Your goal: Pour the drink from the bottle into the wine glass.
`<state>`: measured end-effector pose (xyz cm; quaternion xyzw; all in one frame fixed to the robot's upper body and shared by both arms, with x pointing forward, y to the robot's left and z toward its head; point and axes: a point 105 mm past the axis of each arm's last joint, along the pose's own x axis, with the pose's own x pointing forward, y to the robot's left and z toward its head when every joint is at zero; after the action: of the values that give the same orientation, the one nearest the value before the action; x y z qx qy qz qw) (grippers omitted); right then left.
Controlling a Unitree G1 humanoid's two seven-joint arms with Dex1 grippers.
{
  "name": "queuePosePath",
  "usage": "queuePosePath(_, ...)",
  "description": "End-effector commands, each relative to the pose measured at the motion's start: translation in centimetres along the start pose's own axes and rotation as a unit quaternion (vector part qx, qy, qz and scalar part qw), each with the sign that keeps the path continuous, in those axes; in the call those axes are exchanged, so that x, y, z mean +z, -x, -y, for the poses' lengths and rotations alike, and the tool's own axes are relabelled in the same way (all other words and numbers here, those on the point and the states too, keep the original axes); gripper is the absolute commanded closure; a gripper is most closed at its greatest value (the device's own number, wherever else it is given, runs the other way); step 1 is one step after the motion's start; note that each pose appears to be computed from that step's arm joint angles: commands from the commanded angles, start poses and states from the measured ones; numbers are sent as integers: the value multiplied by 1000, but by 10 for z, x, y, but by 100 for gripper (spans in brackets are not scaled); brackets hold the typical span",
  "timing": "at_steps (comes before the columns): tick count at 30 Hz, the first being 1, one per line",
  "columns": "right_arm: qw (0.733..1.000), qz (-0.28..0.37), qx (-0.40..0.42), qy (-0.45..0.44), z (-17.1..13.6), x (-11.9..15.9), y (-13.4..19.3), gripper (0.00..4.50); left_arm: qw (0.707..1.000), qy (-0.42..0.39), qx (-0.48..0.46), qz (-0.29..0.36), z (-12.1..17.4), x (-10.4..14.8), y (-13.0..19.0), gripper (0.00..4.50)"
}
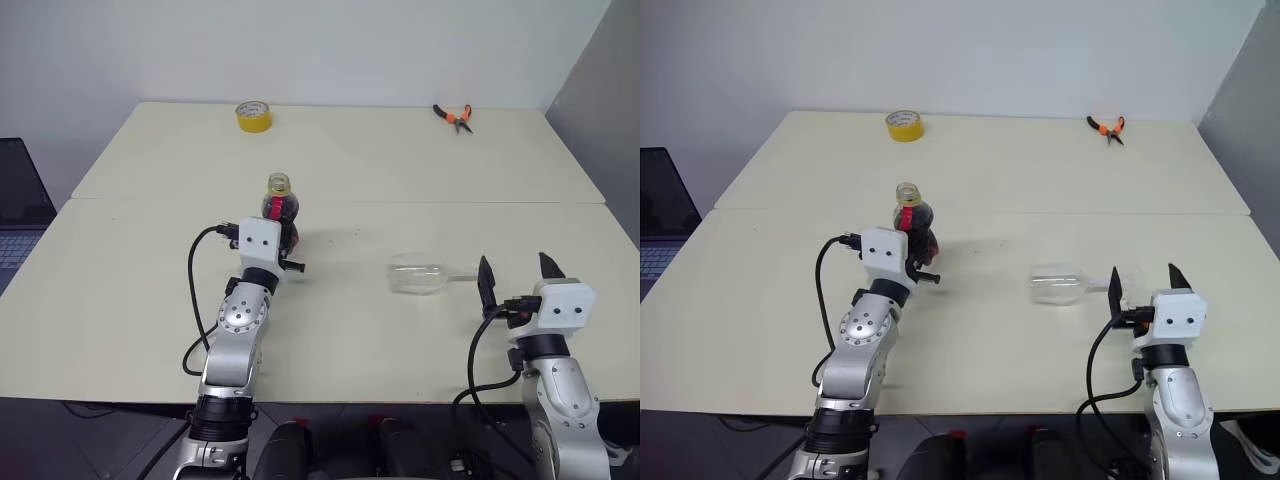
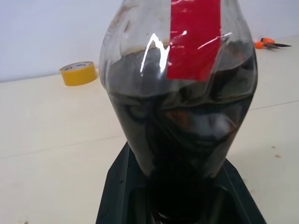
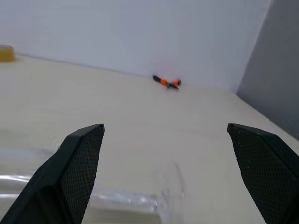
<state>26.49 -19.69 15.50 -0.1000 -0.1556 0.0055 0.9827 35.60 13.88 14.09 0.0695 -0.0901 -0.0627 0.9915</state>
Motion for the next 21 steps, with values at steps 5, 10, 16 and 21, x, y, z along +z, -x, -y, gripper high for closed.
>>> queuePosePath(5,962,55,258,-75,-78,49,-9,0,999,11,37,18,-22,8,-2,388)
queuePosePath(10,930,40,351,-97,-103,60,-18,0,998,30,64,3,-41,-1,-2,388)
queuePosePath(16,900,24,426,-88,-141,63,-28,0,997,45,65,-1,-51,-6,-7,388)
queuePosePath(21,878,-3,471,-82,-172,57,-29,0,996,47,71,3,-61,-8,-13,388)
